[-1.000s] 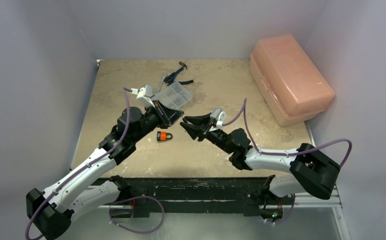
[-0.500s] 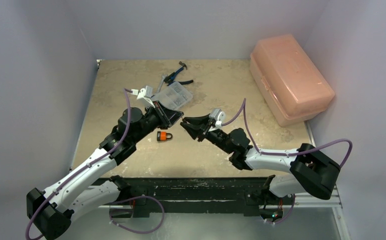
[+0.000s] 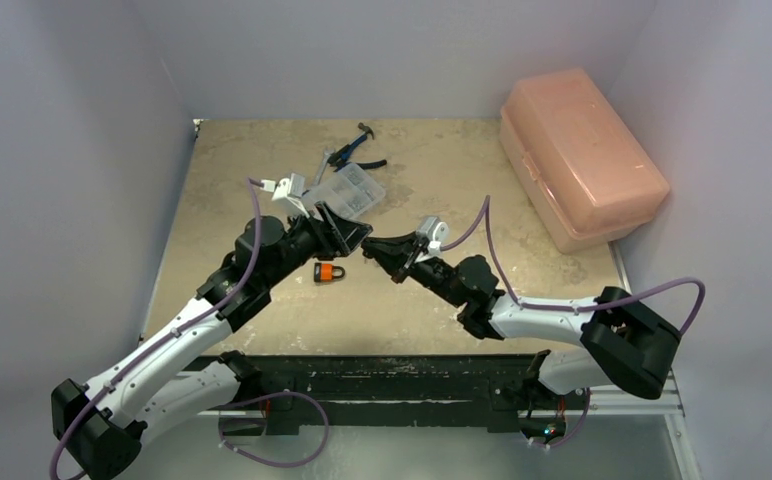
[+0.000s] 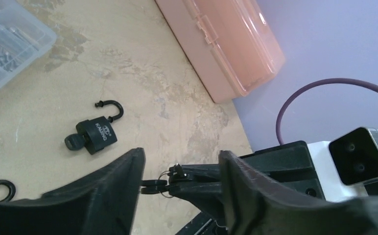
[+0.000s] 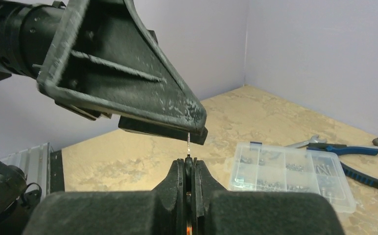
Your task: Unlock with the key
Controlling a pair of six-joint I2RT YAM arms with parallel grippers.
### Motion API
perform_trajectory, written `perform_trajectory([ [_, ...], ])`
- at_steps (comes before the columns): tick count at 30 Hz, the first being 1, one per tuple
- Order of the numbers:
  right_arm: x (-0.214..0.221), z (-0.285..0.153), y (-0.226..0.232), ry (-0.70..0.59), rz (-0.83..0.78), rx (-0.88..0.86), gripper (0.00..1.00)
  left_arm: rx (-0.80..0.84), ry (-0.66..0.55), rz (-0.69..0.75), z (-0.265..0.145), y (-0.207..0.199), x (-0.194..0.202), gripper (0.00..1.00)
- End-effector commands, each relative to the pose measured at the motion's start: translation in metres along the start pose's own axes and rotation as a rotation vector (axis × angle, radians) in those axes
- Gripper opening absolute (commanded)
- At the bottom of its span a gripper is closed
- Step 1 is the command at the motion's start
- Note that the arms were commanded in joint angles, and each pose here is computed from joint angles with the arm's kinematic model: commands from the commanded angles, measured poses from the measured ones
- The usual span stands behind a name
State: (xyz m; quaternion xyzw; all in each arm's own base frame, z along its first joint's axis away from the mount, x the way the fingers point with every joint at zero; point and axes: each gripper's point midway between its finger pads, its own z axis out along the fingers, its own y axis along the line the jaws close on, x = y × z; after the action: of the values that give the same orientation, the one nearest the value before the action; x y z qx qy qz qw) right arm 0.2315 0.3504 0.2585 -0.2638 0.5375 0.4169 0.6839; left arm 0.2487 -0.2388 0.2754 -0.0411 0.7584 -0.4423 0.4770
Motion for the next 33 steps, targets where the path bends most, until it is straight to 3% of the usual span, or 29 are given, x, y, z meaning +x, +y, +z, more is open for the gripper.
perform_trajectory([
  [1,-0.019,-0.002,0.006,-0.044,-0.008,-0.018,0.0,-0.021,-0.013,0.085,-0.009,0.0,-0.009,0.7],
  [6,-0.019,-0.023,0.003,-0.021,0.002,0.01,0.0,-0.18,0.01,0.331,-0.026,0.022,-0.027,0.75],
  [16,-0.007,-0.067,-0.016,0.058,0.067,0.146,0.0,-0.179,0.162,0.743,-0.039,0.042,-0.019,0.72],
  [21,0.001,-0.088,-0.022,0.076,0.09,0.191,0.0,-0.232,0.321,0.928,-0.034,0.072,-0.005,0.71],
  [27,0.01,-0.098,-0.023,0.096,0.113,0.204,0.0,-0.115,0.547,1.054,-0.019,0.09,0.04,0.7],
  [33,0.012,-0.102,-0.02,0.082,0.143,0.192,0.0,-0.277,0.78,1.221,-0.009,0.154,0.055,0.7],
])
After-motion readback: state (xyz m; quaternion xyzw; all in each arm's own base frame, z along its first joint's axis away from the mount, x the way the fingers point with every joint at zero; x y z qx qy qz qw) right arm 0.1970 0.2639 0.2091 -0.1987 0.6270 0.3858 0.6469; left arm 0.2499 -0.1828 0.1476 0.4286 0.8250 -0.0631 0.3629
